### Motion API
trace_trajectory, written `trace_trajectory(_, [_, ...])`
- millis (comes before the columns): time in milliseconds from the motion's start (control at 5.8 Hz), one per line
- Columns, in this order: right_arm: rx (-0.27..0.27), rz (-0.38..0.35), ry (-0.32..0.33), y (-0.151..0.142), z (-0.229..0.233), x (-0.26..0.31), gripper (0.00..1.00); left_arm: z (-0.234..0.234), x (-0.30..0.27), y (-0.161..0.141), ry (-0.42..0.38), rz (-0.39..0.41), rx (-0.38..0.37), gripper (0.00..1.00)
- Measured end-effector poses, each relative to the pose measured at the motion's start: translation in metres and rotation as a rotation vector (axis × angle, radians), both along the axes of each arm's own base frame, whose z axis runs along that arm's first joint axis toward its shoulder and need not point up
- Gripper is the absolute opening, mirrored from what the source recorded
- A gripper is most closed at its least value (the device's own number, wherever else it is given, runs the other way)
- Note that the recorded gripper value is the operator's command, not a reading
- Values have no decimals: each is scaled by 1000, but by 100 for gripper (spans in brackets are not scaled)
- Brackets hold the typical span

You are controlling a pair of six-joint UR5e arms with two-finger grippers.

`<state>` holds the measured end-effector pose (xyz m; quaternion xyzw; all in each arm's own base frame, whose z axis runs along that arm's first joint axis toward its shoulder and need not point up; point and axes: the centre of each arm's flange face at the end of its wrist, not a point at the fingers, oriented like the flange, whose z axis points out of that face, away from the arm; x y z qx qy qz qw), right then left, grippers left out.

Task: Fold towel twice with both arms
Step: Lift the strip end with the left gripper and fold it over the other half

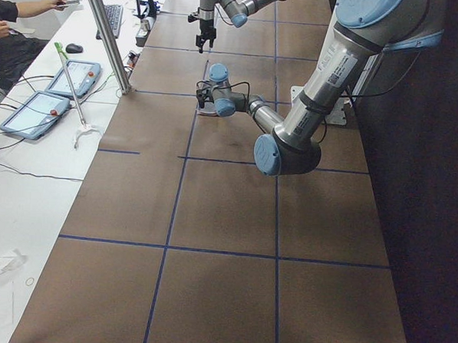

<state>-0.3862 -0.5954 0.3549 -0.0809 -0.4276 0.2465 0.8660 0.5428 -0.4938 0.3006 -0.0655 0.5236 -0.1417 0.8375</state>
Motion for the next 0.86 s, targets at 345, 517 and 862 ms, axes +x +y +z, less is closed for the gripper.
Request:
trace_trajectory(345, [0, 3, -2, -1, -1, 2, 100, -8, -8, -8, 6, -2, -5, 0])
trace_trajectory(517, [-3, 5, -7, -3, -1, 7, 100, -21, -15, -19, 5, 1, -24, 0])
trace_trajectory(862, [-18, 10, -25, -10, 2, 28, 100, -53, -19, -32, -3, 8, -47, 0])
